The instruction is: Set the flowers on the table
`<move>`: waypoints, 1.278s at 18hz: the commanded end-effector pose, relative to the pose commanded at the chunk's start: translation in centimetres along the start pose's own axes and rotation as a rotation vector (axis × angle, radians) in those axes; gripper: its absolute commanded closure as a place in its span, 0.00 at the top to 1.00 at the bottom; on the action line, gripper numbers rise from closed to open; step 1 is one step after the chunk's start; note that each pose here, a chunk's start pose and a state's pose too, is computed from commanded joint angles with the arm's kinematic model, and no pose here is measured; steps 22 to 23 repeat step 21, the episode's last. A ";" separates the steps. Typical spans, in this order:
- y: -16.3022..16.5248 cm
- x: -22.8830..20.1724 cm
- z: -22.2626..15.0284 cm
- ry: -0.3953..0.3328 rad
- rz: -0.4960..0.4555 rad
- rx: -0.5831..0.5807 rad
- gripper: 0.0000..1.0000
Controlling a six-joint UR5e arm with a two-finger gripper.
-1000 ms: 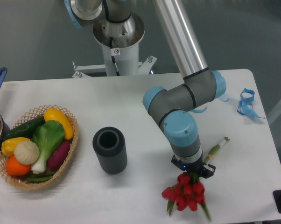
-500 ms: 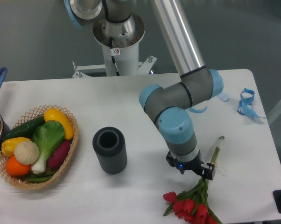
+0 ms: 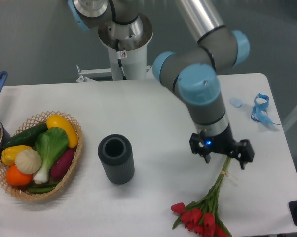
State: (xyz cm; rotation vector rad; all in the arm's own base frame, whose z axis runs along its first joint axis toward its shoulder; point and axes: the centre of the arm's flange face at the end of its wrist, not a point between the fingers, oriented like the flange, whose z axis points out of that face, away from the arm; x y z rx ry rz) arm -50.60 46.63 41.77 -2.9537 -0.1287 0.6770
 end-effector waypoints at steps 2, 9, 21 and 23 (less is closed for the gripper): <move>2.4 -1.9 -1.3 0.037 -0.016 0.013 1.00; 8.3 -5.2 -2.5 0.125 0.091 0.017 1.00; 9.2 -5.0 -2.0 0.181 0.108 0.022 1.00; 9.2 -5.0 -2.0 0.181 0.108 0.022 1.00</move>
